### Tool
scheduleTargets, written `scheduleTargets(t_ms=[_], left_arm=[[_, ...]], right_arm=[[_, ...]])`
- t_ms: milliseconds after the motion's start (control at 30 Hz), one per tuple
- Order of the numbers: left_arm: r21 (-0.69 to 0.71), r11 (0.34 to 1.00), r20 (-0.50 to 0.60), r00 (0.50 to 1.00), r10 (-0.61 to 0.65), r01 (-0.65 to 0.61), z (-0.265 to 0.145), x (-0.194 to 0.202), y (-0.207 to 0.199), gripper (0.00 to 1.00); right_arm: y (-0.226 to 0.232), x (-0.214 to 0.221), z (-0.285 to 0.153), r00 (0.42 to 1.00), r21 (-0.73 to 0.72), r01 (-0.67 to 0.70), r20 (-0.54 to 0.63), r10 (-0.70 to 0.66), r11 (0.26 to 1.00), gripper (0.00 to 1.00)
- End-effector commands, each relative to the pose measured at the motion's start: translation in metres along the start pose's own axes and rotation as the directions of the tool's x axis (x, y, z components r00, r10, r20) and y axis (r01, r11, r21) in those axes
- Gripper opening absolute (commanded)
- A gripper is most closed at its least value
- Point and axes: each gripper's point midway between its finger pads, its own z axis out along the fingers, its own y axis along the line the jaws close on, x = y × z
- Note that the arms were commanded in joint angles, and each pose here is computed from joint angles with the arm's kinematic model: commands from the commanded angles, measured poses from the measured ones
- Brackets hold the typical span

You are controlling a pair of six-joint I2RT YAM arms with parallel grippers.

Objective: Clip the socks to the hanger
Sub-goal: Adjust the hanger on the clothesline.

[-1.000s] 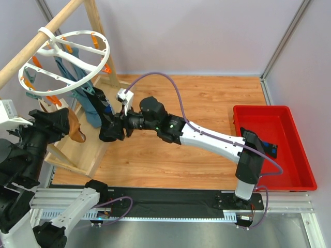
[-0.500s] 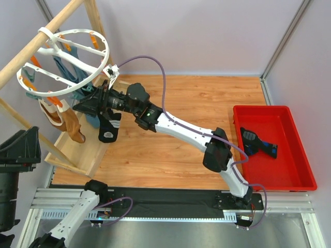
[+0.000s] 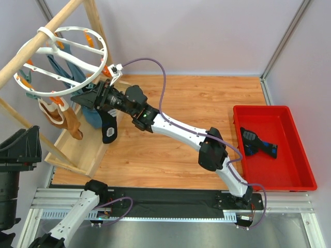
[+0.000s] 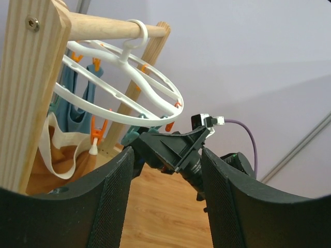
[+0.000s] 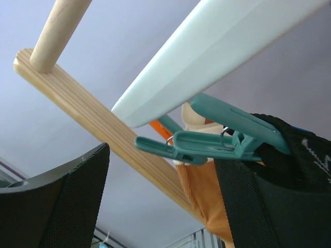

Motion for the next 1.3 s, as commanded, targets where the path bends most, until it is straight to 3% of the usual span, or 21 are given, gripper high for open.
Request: scheduleTargets(t_ms=[0, 333, 567, 800, 1033, 1267], left_arm=[[0.022, 1.0, 0.006, 1.0, 0.011, -0.012, 0.0, 0.001, -0.002, 0.62], [0.032, 0.999, -0.038, 0.999, 0.015, -0.014, 0.004, 0.015, -0.001, 0.64], [0.038, 0.999, -0.063, 0.998, 0.009, -0.007, 0.01, 0.027, -0.003, 0.65], [0.054, 0.999, -0.087, 0.996, 0.003, 0.002, 0.018, 0.037, -0.008, 0.65], [0.074, 0.997, -0.125, 0.992, 0.0, 0.01, 0.024, 0.047, -0.014, 0.65], [0.08, 0.997, -0.13, 0.992, -0.001, 0.012, 0.023, 0.048, -0.015, 0.65]], right_arm=[[-0.01, -0.026, 0.001, 0.991, 0.038, -0.007, 0.133, 0.002, 0.999, 0.82], [-0.02, -0.069, -0.008, 0.979, 0.104, 0.051, 0.19, -0.07, 0.993, 0.83], [-0.014, -0.096, -0.012, 0.986, 0.028, 0.069, 0.151, -0.072, 0.997, 0.81], [-0.009, -0.071, -0.022, 0.996, -0.044, 0.088, 0.022, -0.087, 0.995, 0.81], [-0.012, -0.067, -0.039, 0.992, -0.001, 0.13, 0.003, -0.13, 0.992, 0.82], [-0.011, -0.062, -0.037, 0.98, -0.055, 0.197, -0.022, -0.198, 0.979, 0.81]])
